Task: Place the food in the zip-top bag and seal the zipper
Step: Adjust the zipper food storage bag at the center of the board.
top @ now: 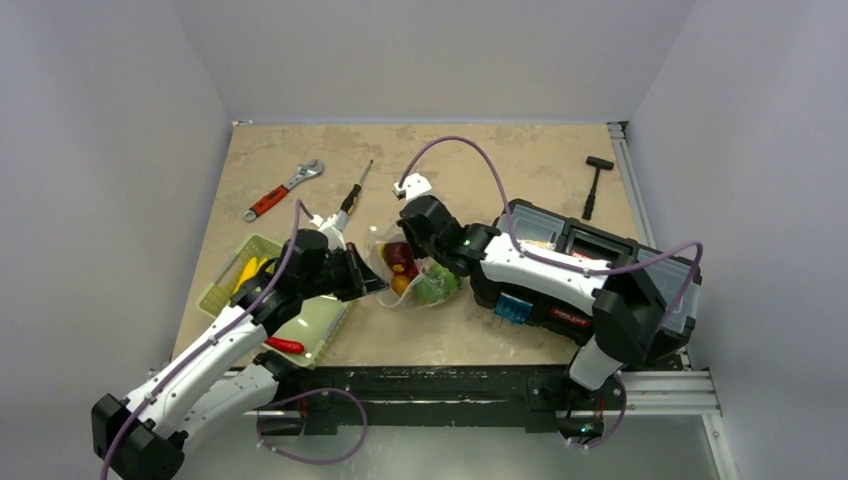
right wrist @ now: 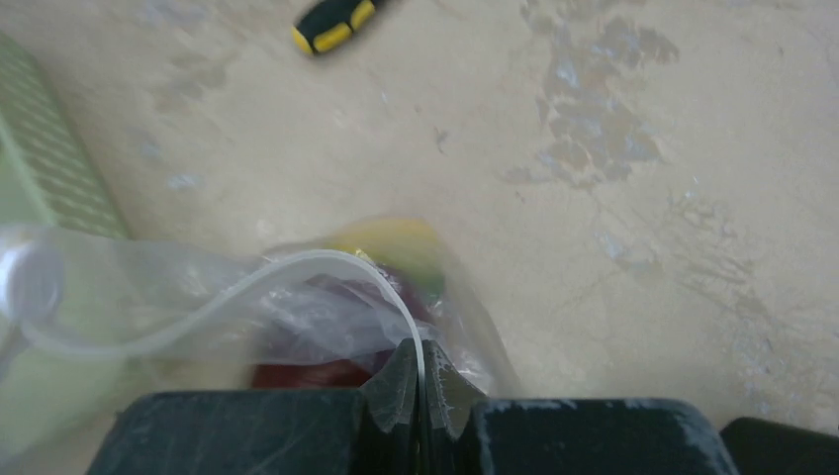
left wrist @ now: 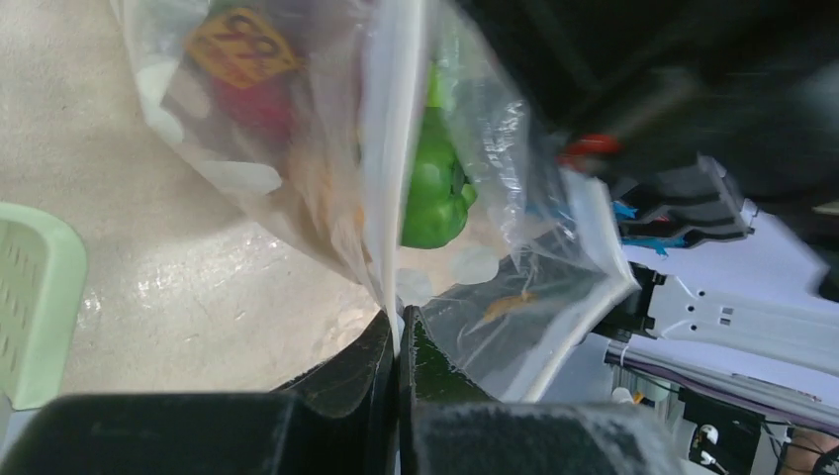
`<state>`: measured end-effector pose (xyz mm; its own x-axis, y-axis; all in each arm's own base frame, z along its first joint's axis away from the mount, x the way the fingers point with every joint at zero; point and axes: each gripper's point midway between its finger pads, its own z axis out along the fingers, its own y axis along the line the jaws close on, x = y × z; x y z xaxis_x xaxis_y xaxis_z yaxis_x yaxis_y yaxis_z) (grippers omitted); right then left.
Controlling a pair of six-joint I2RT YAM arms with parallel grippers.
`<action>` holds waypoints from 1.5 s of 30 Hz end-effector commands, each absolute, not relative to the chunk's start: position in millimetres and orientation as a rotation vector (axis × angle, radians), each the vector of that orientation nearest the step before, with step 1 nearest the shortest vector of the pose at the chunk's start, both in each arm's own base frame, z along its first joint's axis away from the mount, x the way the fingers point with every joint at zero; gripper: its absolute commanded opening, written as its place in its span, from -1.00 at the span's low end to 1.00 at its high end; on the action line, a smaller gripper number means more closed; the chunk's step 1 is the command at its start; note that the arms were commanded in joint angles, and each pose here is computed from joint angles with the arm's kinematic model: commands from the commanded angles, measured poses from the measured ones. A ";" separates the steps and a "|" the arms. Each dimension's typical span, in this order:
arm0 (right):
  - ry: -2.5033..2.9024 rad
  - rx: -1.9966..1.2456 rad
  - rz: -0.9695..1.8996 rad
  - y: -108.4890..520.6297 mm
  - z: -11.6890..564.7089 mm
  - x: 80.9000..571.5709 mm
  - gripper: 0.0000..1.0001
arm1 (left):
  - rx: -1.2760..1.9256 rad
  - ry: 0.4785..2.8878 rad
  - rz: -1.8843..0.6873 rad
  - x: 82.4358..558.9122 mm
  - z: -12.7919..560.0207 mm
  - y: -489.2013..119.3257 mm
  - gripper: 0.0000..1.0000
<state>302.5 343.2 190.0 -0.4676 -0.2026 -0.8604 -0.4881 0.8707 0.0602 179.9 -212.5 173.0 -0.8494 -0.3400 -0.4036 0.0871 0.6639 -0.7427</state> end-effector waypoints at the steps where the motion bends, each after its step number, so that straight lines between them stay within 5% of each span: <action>1: 1.984 -0.453 0.264 325.4 243.8 314.7 -1.00 | -0.070 2.156 -1.187 194.2 252.2 -224.3 -1.00; 7: 1.810 -0.439 0.571 331.4 321.6 283.6 -1.00 | -0.031 2.062 -1.254 187.2 289.3 -225.0 -1.00; 15: 1.913 -0.443 0.548 337.7 256.8 285.2 -1.00 | -0.137 2.206 -1.217 189.6 218.2 -225.7 -1.00; 24: 1.888 -0.429 0.479 329.9 261.9 293.4 -1.00 | -0.096 2.208 -1.099 195.6 233.2 -214.9 -1.00; 33: 1.855 -0.432 0.524 328.3 271.2 287.0 -1.00 | -0.072 2.275 -0.792 170.0 235.8 -158.7 0.63; 45: 1.805 -0.468 0.485 313.9 279.8 283.1 -1.00 | -0.150 2.375 0.005 138.8 236.5 -23.5 0.94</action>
